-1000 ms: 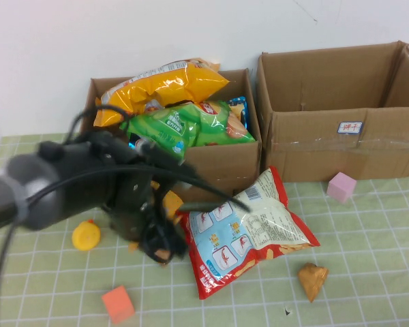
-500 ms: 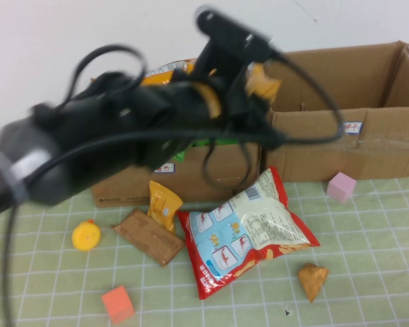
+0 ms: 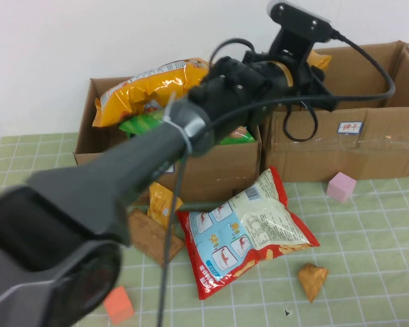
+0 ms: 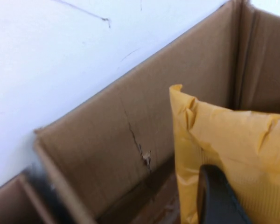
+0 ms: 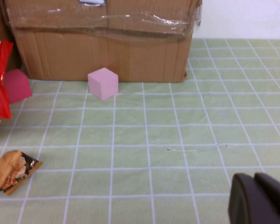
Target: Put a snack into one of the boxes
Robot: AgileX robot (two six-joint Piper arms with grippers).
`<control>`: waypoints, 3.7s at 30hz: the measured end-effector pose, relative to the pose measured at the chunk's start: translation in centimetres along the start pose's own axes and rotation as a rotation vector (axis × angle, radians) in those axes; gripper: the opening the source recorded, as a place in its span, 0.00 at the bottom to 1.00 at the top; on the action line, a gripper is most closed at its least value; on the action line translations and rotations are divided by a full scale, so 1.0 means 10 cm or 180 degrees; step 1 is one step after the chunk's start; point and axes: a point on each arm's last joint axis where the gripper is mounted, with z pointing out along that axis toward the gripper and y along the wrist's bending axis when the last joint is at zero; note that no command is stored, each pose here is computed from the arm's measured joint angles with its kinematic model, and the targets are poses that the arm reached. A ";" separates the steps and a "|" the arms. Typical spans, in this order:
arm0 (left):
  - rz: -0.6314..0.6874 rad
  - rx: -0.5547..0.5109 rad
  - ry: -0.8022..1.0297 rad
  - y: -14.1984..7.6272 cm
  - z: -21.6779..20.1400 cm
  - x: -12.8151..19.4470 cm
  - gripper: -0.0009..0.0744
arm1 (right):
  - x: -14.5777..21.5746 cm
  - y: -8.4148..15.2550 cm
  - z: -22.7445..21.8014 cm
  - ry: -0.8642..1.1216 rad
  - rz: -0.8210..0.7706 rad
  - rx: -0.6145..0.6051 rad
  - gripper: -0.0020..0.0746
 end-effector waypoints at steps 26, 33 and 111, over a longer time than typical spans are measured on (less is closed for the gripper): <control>0.0791 -0.0340 0.1175 0.18 -0.90 -0.70 0.04 | 0.00 0.00 0.00 0.0000 0.0000 0.0000 0.02; 0.1124 0.0158 0.1144 -0.25 -1.54 -1.03 0.02 | 0.00 0.00 0.00 0.0000 0.0000 0.0000 0.02; -0.0664 -0.2158 -0.0199 0.45 -4.40 2.81 0.01 | 0.00 0.00 0.00 0.0000 0.0000 0.0000 0.02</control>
